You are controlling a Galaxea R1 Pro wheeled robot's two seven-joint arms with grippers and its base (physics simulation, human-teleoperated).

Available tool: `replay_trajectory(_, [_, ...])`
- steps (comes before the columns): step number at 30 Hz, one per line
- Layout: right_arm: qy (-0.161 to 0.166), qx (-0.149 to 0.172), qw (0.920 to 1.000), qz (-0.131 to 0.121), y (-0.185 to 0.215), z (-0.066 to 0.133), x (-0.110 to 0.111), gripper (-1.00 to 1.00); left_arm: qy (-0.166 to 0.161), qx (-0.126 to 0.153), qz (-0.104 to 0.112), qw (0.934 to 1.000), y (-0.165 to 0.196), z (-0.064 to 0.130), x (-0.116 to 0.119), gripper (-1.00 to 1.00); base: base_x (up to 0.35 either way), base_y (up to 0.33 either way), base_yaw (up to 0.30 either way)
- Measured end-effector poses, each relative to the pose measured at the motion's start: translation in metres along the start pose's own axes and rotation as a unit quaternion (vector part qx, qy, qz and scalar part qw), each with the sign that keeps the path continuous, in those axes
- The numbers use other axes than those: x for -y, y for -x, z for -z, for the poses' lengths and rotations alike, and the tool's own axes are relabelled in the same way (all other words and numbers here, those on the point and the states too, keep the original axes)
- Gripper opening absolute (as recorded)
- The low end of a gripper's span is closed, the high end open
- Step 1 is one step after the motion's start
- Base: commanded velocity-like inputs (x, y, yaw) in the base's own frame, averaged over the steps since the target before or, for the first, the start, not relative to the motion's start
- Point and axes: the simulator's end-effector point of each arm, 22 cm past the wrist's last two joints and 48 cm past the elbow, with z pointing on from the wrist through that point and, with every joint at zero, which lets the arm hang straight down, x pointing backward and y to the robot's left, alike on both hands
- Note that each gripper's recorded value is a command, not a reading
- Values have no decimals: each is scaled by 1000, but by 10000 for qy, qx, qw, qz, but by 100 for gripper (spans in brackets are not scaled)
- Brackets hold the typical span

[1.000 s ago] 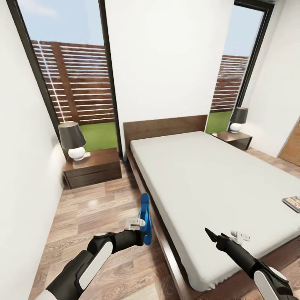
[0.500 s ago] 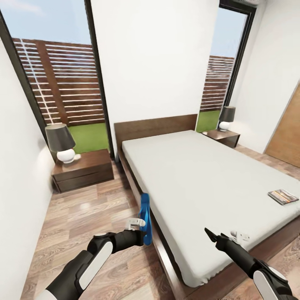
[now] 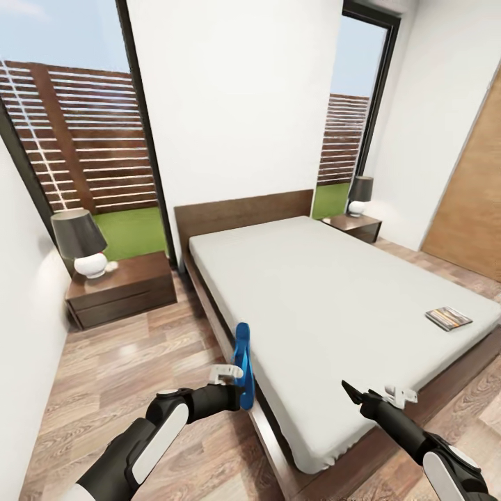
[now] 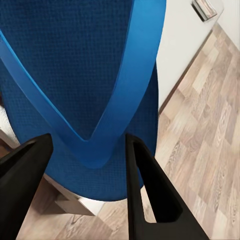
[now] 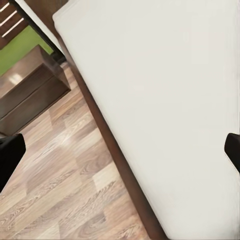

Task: In the bedroom, move the book from the bed onto either nightstand, and place the two sandals side by side next to the bed.

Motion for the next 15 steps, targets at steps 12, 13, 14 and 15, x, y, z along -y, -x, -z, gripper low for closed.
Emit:
replay_trajectory(12, [1, 2, 10000, 0, 0, 0, 0, 100, -2, -2, -2, 10000, 0, 0, 0, -100, 0, 0, -172])
replay_trajectory(13, [1, 3, 10000, 1, 0, 0, 0, 100, -5, -3, 0, 10000, 0, 0, 1, -100, 0, 0, -178])
replay_trajectory(14, [1, 2, 10000, 1, 0, 0, 0, 100, -5, -2, 1, 10000, 0, 0, 1, -100, 0, 0, -179])
replay_trajectory(15, [0, 1, 10000, 0, 0, 0, 0, 100, -4, -3, 1, 10000, 0, 0, 0, -100, 0, 0, -179])
